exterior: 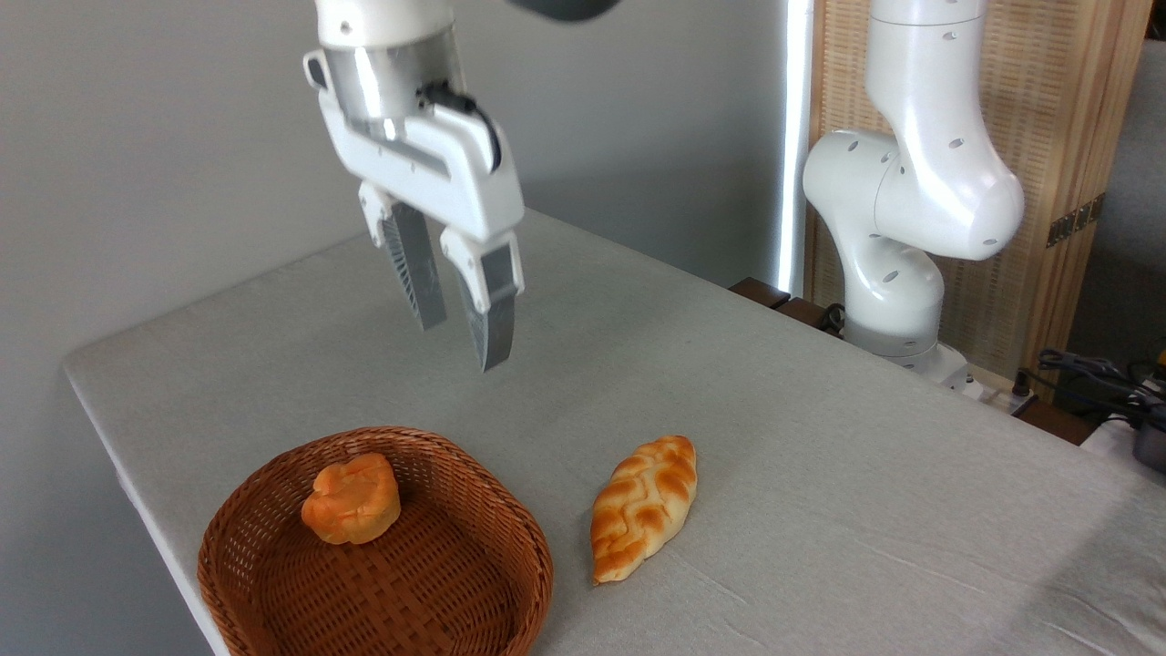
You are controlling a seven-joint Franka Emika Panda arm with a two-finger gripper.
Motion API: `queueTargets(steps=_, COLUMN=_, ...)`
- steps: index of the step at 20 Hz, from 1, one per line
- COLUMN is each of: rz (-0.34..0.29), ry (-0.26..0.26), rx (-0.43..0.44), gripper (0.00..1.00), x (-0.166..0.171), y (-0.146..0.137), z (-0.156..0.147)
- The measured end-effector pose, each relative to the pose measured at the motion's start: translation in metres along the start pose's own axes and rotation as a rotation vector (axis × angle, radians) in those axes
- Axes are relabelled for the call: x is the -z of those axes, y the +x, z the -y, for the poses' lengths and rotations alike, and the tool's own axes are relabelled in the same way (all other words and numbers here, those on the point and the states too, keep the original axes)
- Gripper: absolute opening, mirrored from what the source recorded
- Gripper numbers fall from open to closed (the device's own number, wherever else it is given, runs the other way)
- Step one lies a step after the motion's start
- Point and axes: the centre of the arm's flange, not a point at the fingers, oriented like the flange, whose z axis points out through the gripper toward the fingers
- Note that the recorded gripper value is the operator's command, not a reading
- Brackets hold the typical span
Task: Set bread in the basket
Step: 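Open the gripper and lift it away from the basket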
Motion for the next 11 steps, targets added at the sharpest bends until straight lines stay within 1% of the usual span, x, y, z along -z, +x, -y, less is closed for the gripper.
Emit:
queueTargets(steps=3, rz=-0.006, ry=0.007, rx=0.011, gripper=1.0, x=0.0108, y=-0.008, z=0.0011)
queueTargets(steps=7, rz=0.012, ry=0.029, rx=0.015, gripper=1.0, x=0.0111, y=-0.0123, z=0.0063)
queueTargets(steps=11, rz=0.015, ry=0.032, rx=0.014, gripper=1.0, x=0.011, y=-0.0122, z=0.0062)
